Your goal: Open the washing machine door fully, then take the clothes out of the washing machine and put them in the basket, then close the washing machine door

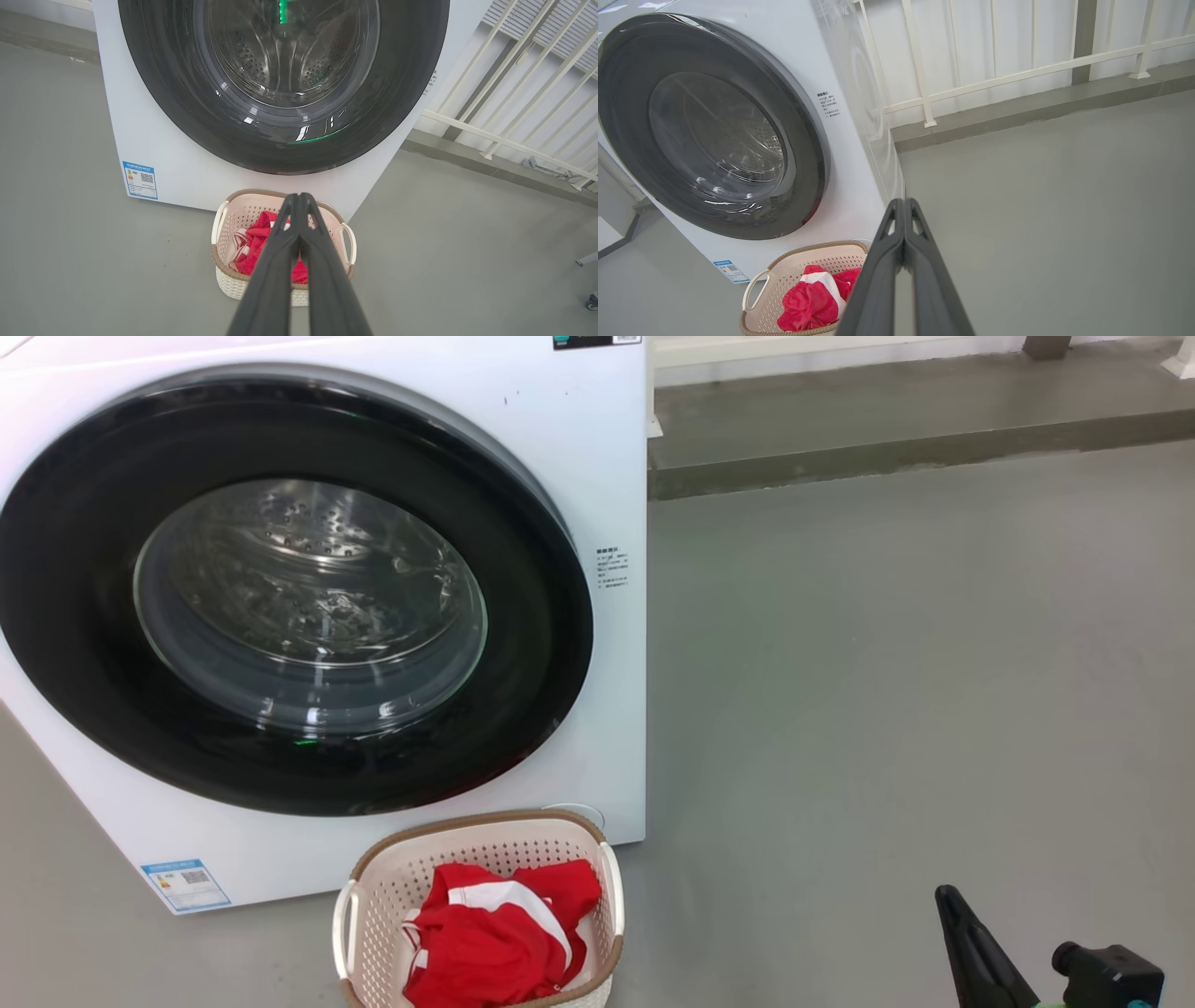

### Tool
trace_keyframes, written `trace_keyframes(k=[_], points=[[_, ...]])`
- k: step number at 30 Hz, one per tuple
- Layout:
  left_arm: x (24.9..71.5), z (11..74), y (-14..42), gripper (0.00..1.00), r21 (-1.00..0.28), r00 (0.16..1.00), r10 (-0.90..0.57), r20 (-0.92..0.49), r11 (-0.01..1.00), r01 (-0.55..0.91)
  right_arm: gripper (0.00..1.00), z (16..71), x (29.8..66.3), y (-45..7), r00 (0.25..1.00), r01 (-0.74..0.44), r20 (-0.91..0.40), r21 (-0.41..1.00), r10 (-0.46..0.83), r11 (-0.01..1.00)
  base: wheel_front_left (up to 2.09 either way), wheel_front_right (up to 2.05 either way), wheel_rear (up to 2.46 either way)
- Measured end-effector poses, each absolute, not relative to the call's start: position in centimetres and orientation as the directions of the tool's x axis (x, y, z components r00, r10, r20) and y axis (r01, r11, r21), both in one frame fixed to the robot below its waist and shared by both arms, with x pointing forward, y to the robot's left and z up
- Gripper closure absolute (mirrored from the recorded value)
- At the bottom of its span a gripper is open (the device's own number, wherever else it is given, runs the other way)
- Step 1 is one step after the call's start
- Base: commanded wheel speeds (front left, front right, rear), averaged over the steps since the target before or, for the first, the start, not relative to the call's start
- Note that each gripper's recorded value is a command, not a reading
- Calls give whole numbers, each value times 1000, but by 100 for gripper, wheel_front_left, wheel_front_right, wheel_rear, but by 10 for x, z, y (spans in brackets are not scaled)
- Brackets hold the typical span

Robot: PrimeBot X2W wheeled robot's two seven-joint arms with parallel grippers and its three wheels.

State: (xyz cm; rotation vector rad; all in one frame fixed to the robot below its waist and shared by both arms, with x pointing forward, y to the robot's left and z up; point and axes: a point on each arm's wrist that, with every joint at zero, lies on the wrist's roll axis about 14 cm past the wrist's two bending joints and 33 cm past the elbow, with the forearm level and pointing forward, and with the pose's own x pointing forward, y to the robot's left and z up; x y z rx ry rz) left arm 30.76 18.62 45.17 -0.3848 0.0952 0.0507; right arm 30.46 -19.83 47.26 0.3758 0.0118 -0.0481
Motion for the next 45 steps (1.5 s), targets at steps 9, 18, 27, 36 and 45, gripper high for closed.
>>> trace_keyframes(k=[9, 18, 27, 36, 45], points=[[311, 450, 188, 100, -453, 992, 45, -117, 886, -94, 100, 470, 308, -202, 997, 73, -40, 455, -62, 888, 0, 0, 0], [315, 450, 190, 100, -538, 990, 54, -132, 835, -117, 100, 471, 315, -203, 996, 85, -51, 534, -68, 841, 0, 0, 0], [321, 451, 191, 100, -612, 988, 60, -139, 780, -133, 100, 471, 321, -205, 995, 101, -64, 612, -78, 784, 0, 0, 0], [326, 451, 192, 100, -690, 986, 57, -154, 708, -149, 100, 471, 327, -207, 994, 114, -78, 691, -82, 713, 0, 0, 0], [335, 456, 192, 100, -759, 987, 55, -148, 634, -149, 100, 467, 331, -207, 992, 128, -100, 755, -80, 644, 0, 0, 0]])
